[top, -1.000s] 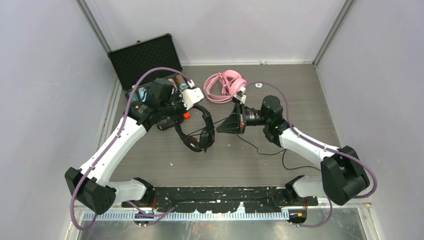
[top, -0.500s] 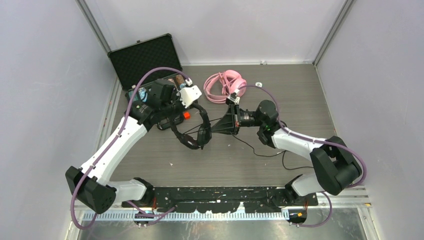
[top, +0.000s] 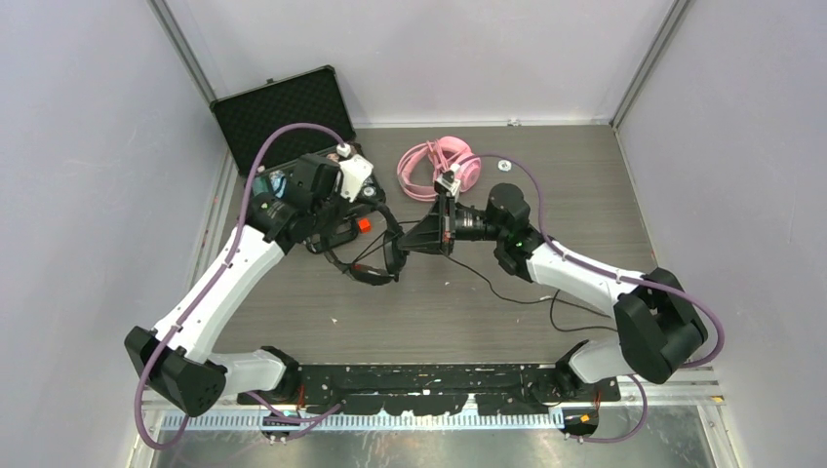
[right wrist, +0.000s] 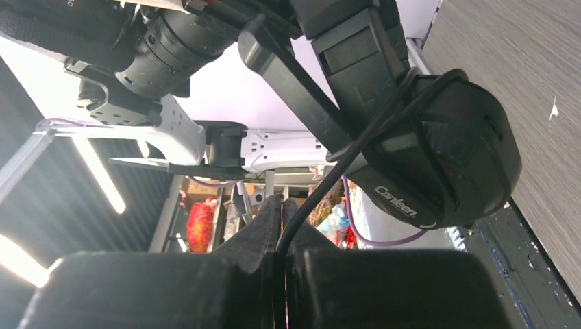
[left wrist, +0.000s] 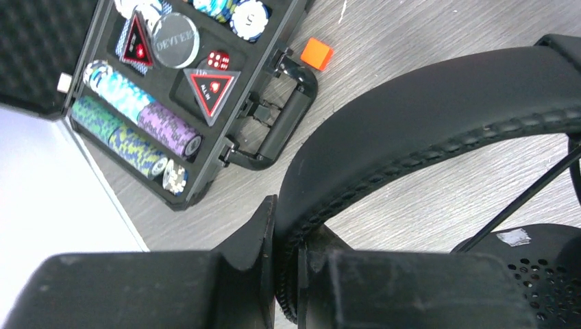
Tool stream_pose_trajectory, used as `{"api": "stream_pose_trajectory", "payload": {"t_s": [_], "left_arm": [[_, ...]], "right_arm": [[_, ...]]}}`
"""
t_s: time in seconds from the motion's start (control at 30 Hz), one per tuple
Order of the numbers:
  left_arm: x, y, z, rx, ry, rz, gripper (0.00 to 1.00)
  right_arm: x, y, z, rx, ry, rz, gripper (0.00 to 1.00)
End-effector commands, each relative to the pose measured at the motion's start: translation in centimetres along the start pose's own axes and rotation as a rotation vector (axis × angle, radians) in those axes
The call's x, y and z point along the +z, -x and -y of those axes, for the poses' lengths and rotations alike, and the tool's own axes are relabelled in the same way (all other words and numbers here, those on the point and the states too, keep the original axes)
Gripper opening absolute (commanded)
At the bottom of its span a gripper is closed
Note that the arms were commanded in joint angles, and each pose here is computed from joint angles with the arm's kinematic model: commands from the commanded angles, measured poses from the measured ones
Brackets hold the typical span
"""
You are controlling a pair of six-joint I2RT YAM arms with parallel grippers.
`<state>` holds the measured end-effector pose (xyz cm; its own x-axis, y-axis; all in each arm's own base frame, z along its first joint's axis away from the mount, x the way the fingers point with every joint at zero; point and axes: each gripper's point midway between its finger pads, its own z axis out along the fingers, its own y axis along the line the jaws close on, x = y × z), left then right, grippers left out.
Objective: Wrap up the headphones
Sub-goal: Wrap the headphones cable around the headphones.
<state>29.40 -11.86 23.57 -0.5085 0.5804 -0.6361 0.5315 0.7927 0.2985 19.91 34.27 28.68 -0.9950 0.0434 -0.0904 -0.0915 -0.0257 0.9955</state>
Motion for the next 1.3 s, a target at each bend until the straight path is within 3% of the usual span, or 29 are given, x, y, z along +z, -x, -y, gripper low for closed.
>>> {"api": "stream_pose_trajectory", "payload": {"t_s": [0.0, 0.37, 0.83, 1.27], "left_arm": [[-1.5, -0.6, -1.8, -0.153, 0.122, -0.052, 0.00], [-1.5, -1.4, -1.1, -0.514, 0.209, -0.080, 0.00], [-0.6, 3.2, 1.4, -0.979, 0.068, 0.126, 0.00], [-3.4, 7.6, 1.8, -1.173, -0.097, 0.282, 0.00]], "right_arm": [[0.8, 0.0, -5.2, -0.183, 0.068, 0.039, 0.09], [5.5, -0.8, -4.6, -0.227, -0.036, 0.086, 0.10], [5.1, -3.1, -1.3, -0.549, -0.307, 0.198, 0.11], [3.7, -4.8, 3.4, -0.841, -0.341, 0.227, 0.11]]}}
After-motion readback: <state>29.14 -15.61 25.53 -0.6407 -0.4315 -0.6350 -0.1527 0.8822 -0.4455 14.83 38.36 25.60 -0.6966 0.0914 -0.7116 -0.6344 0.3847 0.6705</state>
